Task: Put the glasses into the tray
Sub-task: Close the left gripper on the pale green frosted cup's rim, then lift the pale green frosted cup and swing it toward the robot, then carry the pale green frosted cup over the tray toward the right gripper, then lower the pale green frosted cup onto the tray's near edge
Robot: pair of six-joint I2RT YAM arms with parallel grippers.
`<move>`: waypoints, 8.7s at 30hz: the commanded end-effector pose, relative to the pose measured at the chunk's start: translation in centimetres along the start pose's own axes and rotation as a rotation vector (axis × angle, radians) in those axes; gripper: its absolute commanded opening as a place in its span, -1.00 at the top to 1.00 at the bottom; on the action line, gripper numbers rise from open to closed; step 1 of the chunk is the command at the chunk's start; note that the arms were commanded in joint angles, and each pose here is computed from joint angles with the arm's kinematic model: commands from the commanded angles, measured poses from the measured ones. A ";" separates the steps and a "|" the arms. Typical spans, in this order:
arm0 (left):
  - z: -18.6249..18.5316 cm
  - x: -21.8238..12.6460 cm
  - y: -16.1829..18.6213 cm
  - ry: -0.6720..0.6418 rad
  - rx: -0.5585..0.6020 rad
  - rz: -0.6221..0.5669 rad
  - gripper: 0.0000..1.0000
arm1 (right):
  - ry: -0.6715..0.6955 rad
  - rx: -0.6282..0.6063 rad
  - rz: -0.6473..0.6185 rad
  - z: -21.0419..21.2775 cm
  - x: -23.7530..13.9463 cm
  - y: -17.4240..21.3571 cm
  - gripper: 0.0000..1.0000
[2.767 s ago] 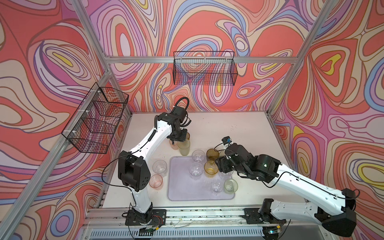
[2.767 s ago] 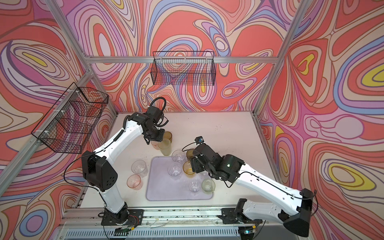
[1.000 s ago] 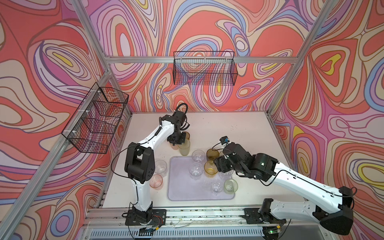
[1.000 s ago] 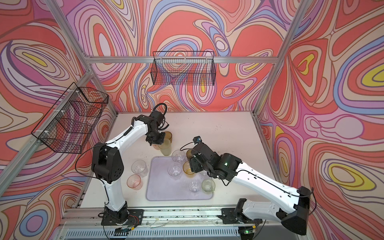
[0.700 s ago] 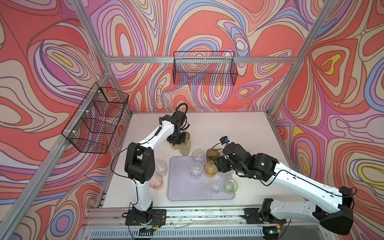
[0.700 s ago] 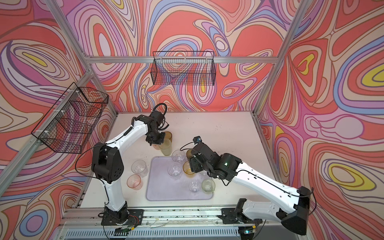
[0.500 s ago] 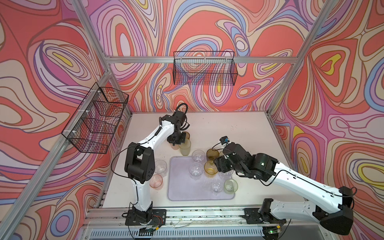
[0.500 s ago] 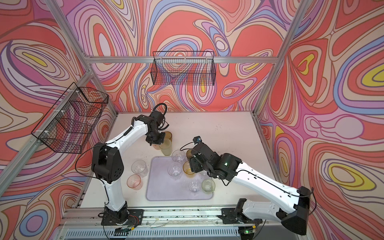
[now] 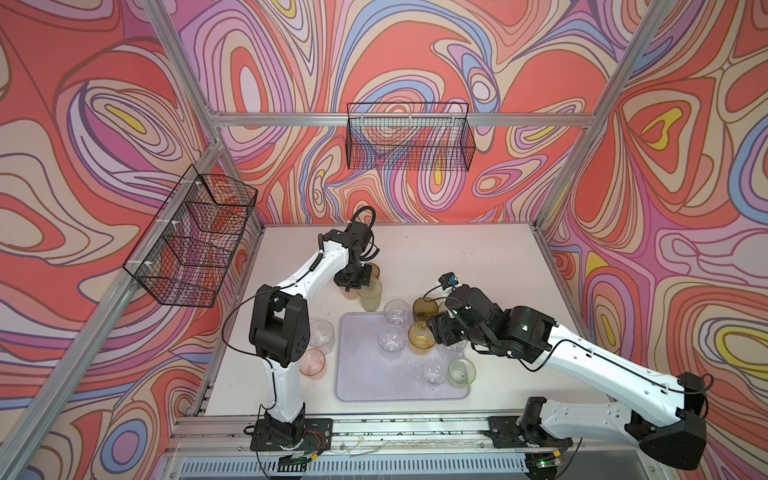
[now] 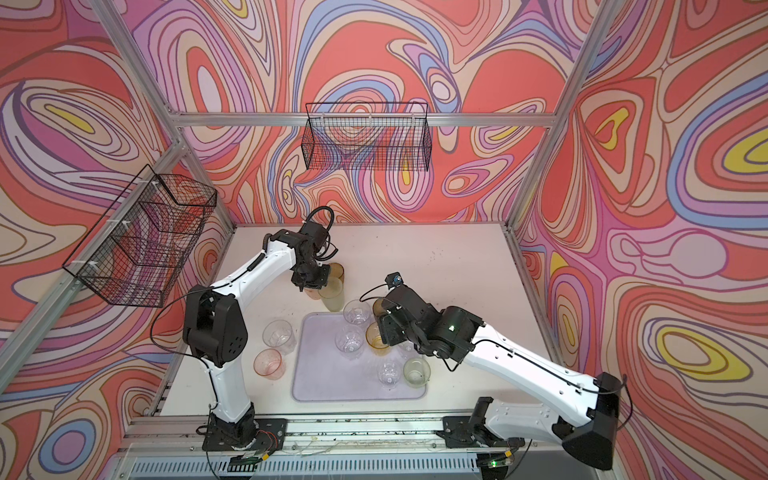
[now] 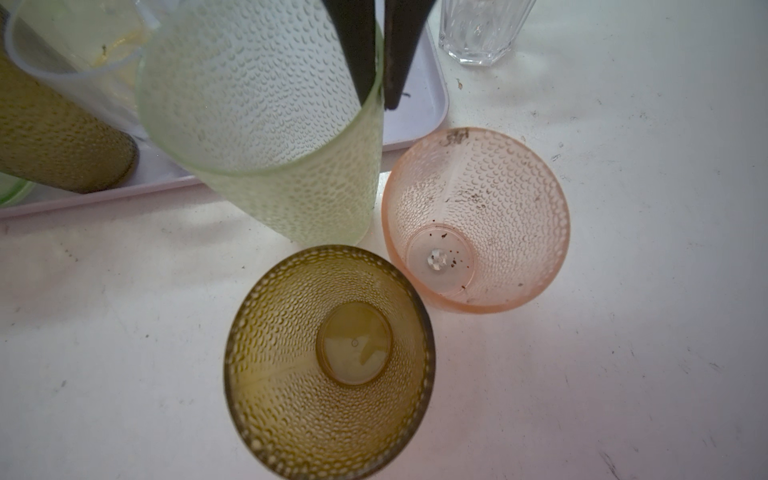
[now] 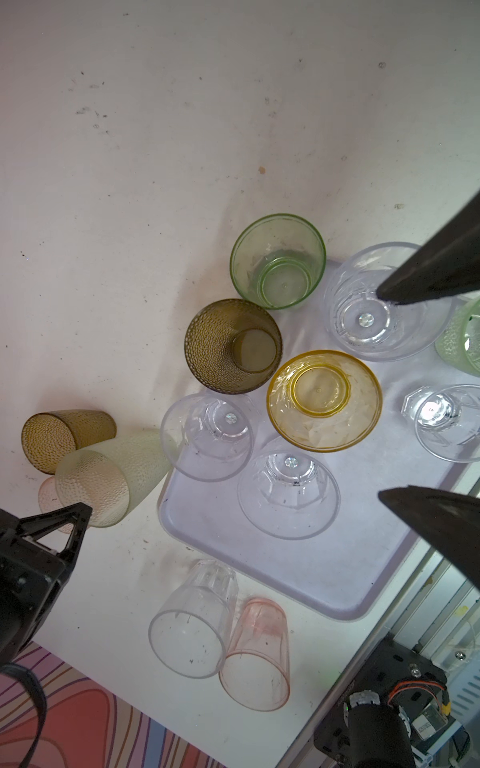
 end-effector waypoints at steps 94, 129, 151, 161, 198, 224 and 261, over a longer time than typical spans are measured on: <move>-0.6 -12.9 15.9 0.047 -0.073 -0.032 1.00 | -0.057 0.039 -0.031 1.3 -0.3 -1.3 -0.56; -3.2 -11.0 19.5 0.041 -0.086 -0.073 1.00 | -0.060 0.066 -0.021 0.9 0.4 -0.4 -0.55; -7.9 -8.5 20.4 0.047 -0.018 -0.091 1.00 | -0.056 0.063 -0.017 0.9 0.7 -0.2 -0.55; -9.7 -7.5 20.3 0.060 0.008 -0.098 1.00 | -0.054 0.072 -0.020 0.6 0.6 0.1 -0.55; -14.7 -4.2 19.7 0.049 0.113 -0.056 1.00 | -0.019 0.083 -0.021 -1.1 0.1 1.3 -0.55; -15.3 -3.9 19.8 0.034 0.145 -0.036 0.87 | -0.016 0.086 -0.023 -1.2 0.1 1.3 -0.55; -14.7 -10.1 15.9 -0.011 0.208 -0.118 0.28 | -0.023 0.066 -0.027 -0.9 -0.4 0.7 -0.55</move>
Point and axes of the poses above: each gripper's point midway between its finger pads, its own x axis out along the fingers, its own z axis along the line the jaws close on, y = z × x, the point moved 2 cm from there along -x, back along the fingers, and after that the axes turned 11 degrees about x, right-handed, at the moved point
